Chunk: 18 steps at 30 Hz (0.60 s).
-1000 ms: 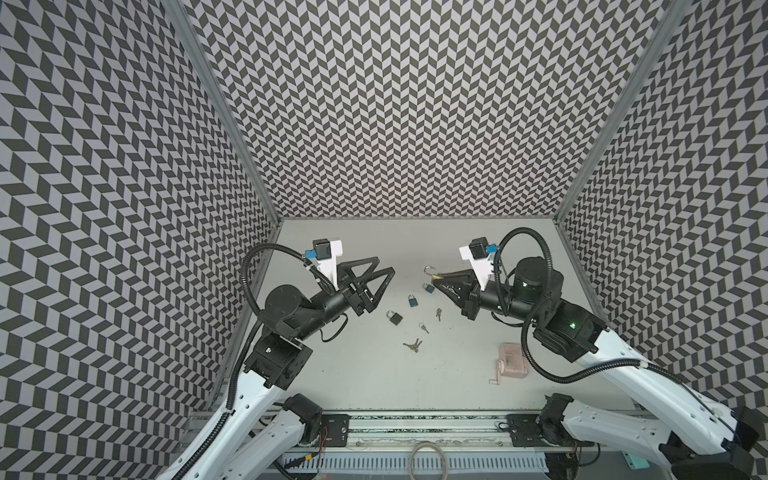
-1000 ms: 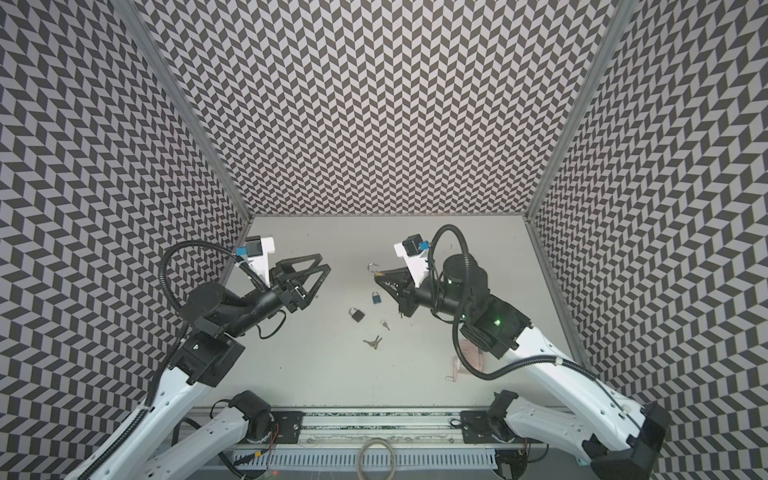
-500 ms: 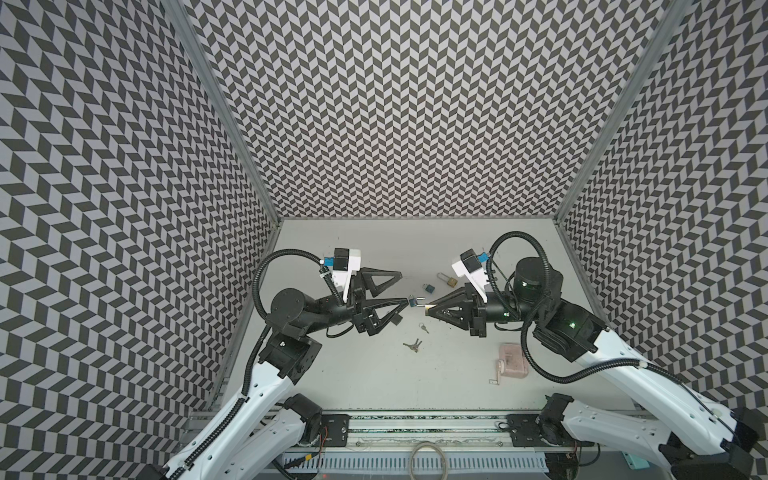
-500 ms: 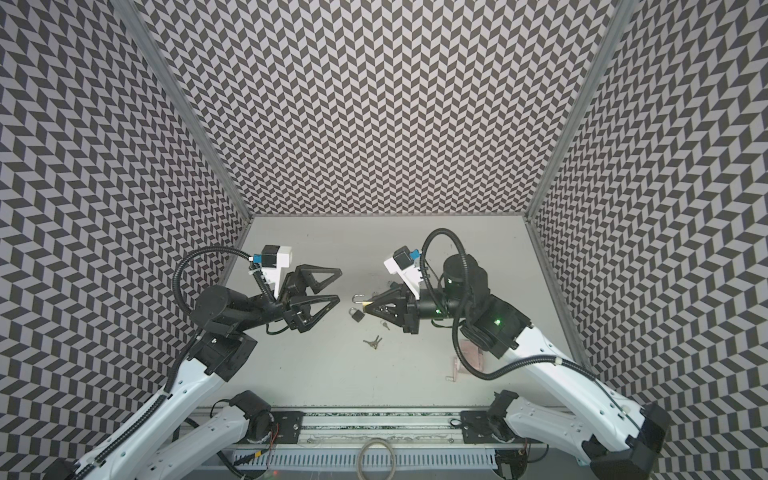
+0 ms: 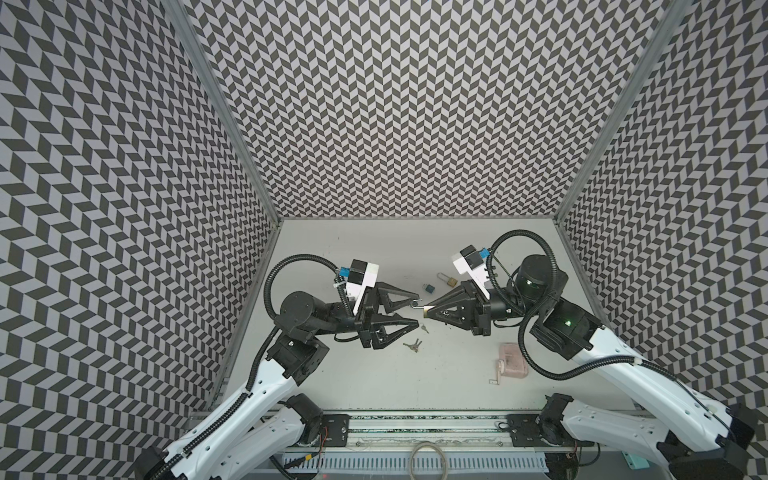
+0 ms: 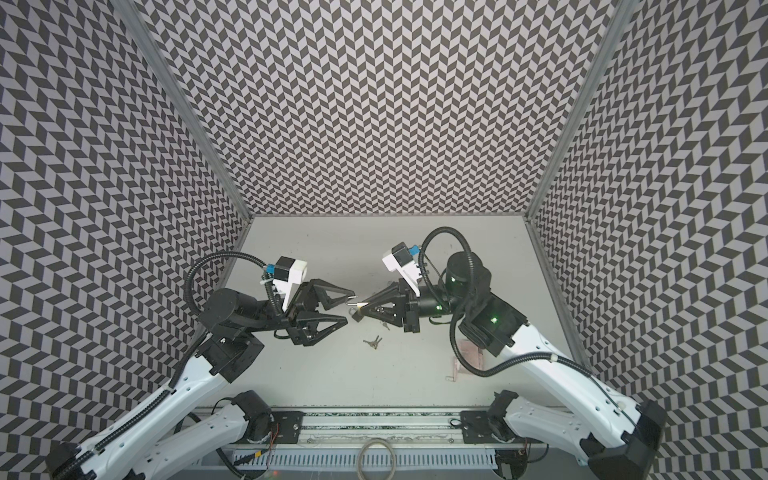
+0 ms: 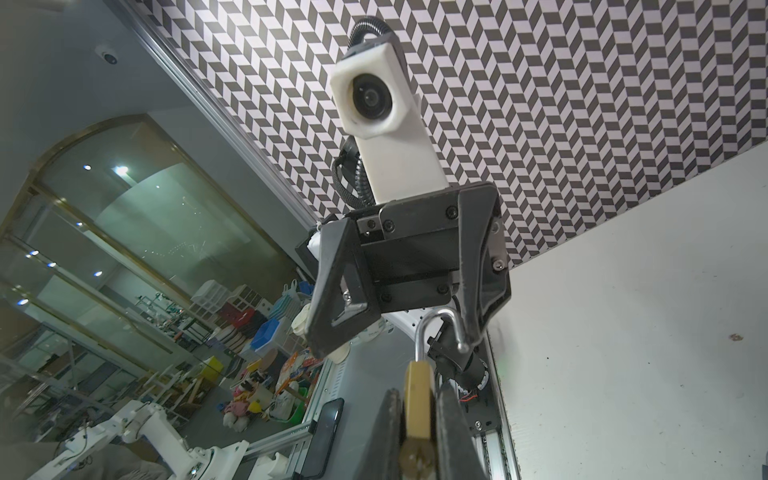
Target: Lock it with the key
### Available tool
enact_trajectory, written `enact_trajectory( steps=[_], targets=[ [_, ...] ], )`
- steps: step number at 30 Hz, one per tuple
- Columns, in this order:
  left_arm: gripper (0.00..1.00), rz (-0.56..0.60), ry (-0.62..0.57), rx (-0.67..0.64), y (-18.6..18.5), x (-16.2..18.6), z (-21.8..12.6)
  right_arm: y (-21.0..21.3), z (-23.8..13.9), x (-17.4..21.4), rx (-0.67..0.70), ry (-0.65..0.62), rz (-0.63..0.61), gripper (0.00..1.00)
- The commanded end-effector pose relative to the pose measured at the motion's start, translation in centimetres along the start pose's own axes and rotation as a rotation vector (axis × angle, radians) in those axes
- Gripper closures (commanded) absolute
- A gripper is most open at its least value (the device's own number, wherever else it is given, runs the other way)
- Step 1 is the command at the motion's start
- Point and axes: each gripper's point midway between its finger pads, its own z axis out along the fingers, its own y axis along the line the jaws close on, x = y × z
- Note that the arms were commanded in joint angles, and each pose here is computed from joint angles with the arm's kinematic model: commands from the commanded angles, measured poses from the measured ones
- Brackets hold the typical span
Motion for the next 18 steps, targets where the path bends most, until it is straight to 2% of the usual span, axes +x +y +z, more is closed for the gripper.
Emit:
enact_trajectory(
  steps=[1, 6, 8, 14, 16, 18],
  targets=[
    [0.42, 0.048, -0.007, 0.034, -1.2, -1.0, 0.1, 0.9, -0.2, -1.2, -0.033, -0.043, -0.038, 1.00],
    [0.60, 0.044, 0.004, 0.040, -1.3, -0.7, 0.2, 0.6, -0.6, -2.1, 0.008, -0.087, -0.043, 1.00],
    [0.61, 0.044, 0.005, 0.036, -1.3, -0.7, 0.2, 0.5, -0.9, -2.5, 0.026, -0.109, -0.046, 1.00],
    [0.60, 0.046, 0.016, 0.026, -1.1, -0.5, 0.2, -0.4, -1.2, -2.7, 0.069, -0.118, -0.041, 1.00],
    [0.57, 0.052, 0.010, -0.021, -0.5, -0.7, 0.1, -0.6, -1.4, -2.6, 0.089, -0.115, -0.044, 1.00],
    [0.48, 0.058, -0.008, -0.085, 0.3, -1.2, -0.1, -0.8, -1.5, -2.3, 0.106, -0.107, -0.044, 1.00]
  ],
)
